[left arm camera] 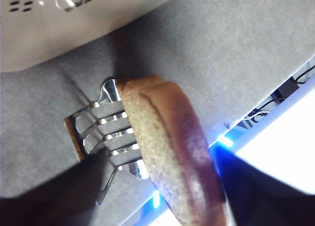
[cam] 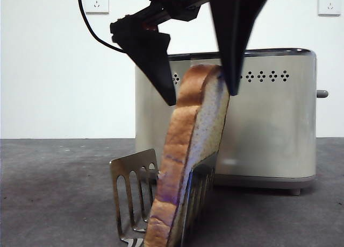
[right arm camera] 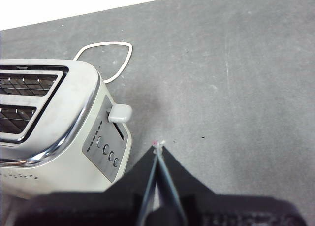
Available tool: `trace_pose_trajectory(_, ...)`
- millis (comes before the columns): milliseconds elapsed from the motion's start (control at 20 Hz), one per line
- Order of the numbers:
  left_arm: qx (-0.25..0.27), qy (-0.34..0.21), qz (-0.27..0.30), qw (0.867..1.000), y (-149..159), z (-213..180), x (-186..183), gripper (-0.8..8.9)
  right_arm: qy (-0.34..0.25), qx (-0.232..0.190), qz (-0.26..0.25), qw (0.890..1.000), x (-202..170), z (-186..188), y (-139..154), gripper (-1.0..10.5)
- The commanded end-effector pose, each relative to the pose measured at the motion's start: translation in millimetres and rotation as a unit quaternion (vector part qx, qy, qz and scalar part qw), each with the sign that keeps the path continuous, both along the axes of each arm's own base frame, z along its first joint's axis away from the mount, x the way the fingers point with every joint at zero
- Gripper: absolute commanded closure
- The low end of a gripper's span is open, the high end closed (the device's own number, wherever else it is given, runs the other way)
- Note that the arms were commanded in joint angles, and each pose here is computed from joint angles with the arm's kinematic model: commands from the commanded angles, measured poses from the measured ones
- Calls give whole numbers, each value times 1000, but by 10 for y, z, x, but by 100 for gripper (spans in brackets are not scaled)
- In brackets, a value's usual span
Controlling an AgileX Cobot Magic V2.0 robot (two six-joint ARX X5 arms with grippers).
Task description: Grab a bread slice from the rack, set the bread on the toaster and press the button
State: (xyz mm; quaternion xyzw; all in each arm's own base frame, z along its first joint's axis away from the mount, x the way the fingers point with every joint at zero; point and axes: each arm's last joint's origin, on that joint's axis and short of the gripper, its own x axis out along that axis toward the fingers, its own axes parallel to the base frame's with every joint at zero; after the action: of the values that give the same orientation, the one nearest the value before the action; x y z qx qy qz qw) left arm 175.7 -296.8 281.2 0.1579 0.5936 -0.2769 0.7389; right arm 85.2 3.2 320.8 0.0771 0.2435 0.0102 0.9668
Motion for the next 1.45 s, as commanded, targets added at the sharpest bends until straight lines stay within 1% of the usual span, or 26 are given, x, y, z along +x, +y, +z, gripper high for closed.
trace_pose_trajectory(50, 3, 2, 8, 1000, 7, -16, 15, 732, -3, -1, 2, 1000, -3, 7, 0, 950)
trace_pose_trajectory(150, 7, 2, 3, 1000, 13, -18, 10, 740, -3, -1, 2, 1000, -3, 7, 0, 950)
trace_pose_trajectory(200, 14, 0, -1, 1000, 22, -20, 8, 778, -3, -1, 2, 1000, -3, 7, 0, 950)
trace_pose_trajectory(300, 23, -3, -6, 1000, 33, -21, 6, 822, -3, -1, 2, 1000, -3, 7, 0, 949)
trace_pose_trajectory(400, 28, -14, -5, 999, 79, 9, 33, 822, -3, -1, 2, 1000, -3, 6, 0, 949)
trace_pose_trajectory(600, 25, -17, -2, 1000, 166, 81, 67, 822, -2, -2, 2, 1000, -4, 6, 0, 950)
trace_pose_trajectory(800, 3, -35, -3, 999, 280, 261, 32, 822, -2, -2, 2, 1000, -4, 5, 0, 950)
trace_pose_trajectory(1050, -49, -66, -5, 997, 508, 613, -109, 822, -1, -2, 2, 1000, -4, 4, 0, 950)
trace_pose_trajectory(1150, -83, -64, -41, 994, 628, 805, -211, 822, 3, -2, 2, 1000, -5, -2, 0, 950)
trace_pose_trajectory(1200, -96, -67, -74, 990, 690, 912, -264, 822, 8, -2, 2, 1000, 1, -11, 0, 950)
trace_pose_trajectory(1250, -97, -80, -117, 985, 766, 1036, -321, 822, 12, -2, 2, 1000, -1, -18, 0, 950)
trace_pose_trajectory(1300, -90, -104, -164, 977, 843, 1172, -370, 821, 16, -2, 2, 1000, 11, -24, 1, 950)
trace_pose_trajectory(1350, -80, -143, -211, 964, 905, 1315, -402, 819, 19, -2, 2, 1000, 18, -27, 1, 950)
trace_pose_trajectory(1400, -81, -190, -257, 944, 962, 1480, -436, 819, 21, -2, 2, 1000, 29, -30, 1, 950)
trace_pose_trajectory(1450, -77, -237, -305, 919, 994, 1621, -456, 819, 24, -2, 2, 1000, 46, -34, 2, 950)
